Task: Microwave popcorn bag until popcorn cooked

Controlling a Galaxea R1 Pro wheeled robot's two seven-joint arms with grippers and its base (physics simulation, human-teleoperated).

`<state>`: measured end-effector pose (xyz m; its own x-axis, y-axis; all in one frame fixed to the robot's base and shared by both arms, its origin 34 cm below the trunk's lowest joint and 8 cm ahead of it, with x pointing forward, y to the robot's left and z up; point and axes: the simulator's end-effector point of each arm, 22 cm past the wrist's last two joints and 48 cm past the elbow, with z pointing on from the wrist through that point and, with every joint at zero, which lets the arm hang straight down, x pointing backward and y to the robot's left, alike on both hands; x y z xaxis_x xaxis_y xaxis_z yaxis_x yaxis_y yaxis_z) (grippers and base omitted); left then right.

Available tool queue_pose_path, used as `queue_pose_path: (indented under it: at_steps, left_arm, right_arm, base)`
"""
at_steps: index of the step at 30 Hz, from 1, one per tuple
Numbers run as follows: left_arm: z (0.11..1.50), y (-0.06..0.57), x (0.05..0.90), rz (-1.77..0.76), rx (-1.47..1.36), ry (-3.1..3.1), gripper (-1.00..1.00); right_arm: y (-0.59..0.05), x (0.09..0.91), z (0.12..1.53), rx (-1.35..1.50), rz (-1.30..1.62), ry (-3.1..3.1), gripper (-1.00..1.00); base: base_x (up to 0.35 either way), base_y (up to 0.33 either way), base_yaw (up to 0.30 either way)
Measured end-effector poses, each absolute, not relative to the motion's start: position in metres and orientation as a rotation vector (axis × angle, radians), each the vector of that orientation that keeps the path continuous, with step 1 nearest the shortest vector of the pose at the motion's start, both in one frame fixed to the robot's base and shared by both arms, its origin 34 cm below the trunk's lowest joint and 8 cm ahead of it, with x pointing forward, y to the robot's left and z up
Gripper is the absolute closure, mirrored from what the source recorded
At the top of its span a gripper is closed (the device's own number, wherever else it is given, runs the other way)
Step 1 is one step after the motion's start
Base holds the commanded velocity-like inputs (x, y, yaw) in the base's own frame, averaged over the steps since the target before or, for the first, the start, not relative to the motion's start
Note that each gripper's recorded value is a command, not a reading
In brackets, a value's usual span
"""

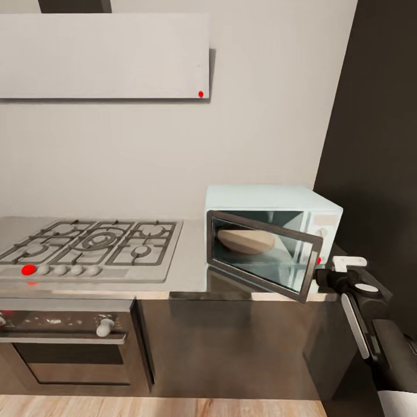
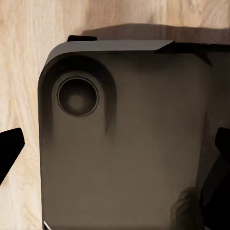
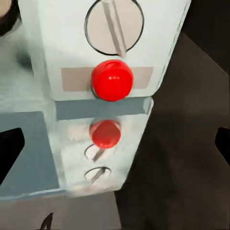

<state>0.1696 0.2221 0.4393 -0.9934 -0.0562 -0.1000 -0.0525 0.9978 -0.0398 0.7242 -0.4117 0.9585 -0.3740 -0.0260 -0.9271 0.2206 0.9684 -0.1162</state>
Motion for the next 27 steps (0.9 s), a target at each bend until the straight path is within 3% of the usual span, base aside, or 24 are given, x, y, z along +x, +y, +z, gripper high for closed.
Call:
queue_pose_path:
  at_steps: [11, 27]
  left_arm:
    - [0.439, 0.222, 0.17, -0.056, -0.083, 3.038, -1.0]
    - [0.439, 0.221, 0.17, -0.058, -0.087, 3.038, -1.0]
  right_arm:
    - [-0.347, 0.729, 0.956, -0.082, 0.041, 1.952, -1.0]
    - [-0.32, 0.723, 0.953, -0.174, 0.165, 1.966, -1.0]
  base:
    - [0.002, 0.0, 0.0]
    - [-0.055, 0.016, 0.0]
